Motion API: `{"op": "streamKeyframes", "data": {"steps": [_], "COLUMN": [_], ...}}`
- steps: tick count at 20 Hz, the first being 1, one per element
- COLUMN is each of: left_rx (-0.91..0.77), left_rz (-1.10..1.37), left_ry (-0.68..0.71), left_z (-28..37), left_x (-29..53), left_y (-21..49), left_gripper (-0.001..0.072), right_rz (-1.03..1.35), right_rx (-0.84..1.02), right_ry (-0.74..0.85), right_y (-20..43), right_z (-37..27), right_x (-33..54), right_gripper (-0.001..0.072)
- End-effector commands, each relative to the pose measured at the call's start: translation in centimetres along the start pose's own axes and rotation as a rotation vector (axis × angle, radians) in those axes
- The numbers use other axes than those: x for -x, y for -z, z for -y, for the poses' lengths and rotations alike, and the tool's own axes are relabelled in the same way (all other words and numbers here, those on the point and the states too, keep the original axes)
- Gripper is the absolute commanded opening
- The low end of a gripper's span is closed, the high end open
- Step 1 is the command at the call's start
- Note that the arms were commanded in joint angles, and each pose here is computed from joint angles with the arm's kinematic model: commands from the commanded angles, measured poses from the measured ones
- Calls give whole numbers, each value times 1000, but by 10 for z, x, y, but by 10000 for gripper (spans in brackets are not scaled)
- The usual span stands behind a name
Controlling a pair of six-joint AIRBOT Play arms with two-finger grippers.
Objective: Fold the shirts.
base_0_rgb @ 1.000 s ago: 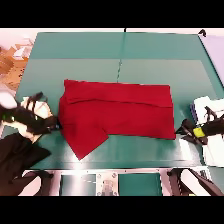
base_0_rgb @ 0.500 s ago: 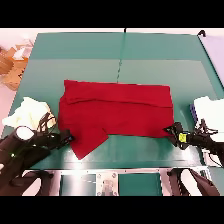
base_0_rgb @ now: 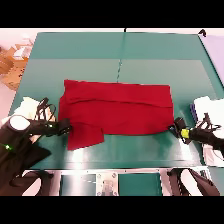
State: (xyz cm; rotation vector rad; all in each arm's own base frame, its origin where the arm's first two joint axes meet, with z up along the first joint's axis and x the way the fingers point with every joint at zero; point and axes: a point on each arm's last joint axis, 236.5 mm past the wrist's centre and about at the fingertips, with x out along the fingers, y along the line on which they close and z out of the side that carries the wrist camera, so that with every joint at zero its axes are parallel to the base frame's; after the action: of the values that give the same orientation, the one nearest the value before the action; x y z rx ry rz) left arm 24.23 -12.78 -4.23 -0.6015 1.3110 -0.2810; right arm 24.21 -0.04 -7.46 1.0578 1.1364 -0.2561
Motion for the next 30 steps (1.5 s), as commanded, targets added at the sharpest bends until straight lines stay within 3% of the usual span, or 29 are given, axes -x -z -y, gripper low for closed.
{"op": "streamKeyframes", "data": {"steps": [1, 4, 7, 14, 22, 23, 24, 25, 26, 30], "left_rx": [-100, -139, -165, -226, -169, -151, -131, -100, -84, -87], "left_rz": [-121, -164, -85, 77, 142, 174, 218, 255, 285, 265], "left_ry": [-12, -10, 4, 20, 24, 42, 64, 84, 91, 103], "left_z": [19, 30, 43, 81, 73, 72, 72, 73, 73, 65], "left_x": [30, 46, 55, 63, -13, -25, -35, -40, -39, -1], "left_y": [12, 16, -7, -118, -246, -262, -279, -292, -302, -312], "left_gripper": [23, 23, 23, 23, 25, 52, 299, 645, 699, 700], "right_rz": [-44, -29, 4, 20, -46, -49, -56, -60, -69, -126], "right_rx": [104, 139, 132, 94, 131, 113, 94, 99, 138, 323], "right_ry": [124, 183, 128, -88, -92, -103, -123, -133, -142, -152], "right_y": [-6, -17, -25, -79, -161, -171, -178, -187, -193, -212], "right_z": [3, 4, -13, -88, -146, -150, -155, -159, -162, -149], "right_x": [31, 48, 50, 30, -67, -82, -93, -99, -96, -48], "right_gripper": [13, 14, 14, 15, 33, 158, 303, 425, 449, 448]}}
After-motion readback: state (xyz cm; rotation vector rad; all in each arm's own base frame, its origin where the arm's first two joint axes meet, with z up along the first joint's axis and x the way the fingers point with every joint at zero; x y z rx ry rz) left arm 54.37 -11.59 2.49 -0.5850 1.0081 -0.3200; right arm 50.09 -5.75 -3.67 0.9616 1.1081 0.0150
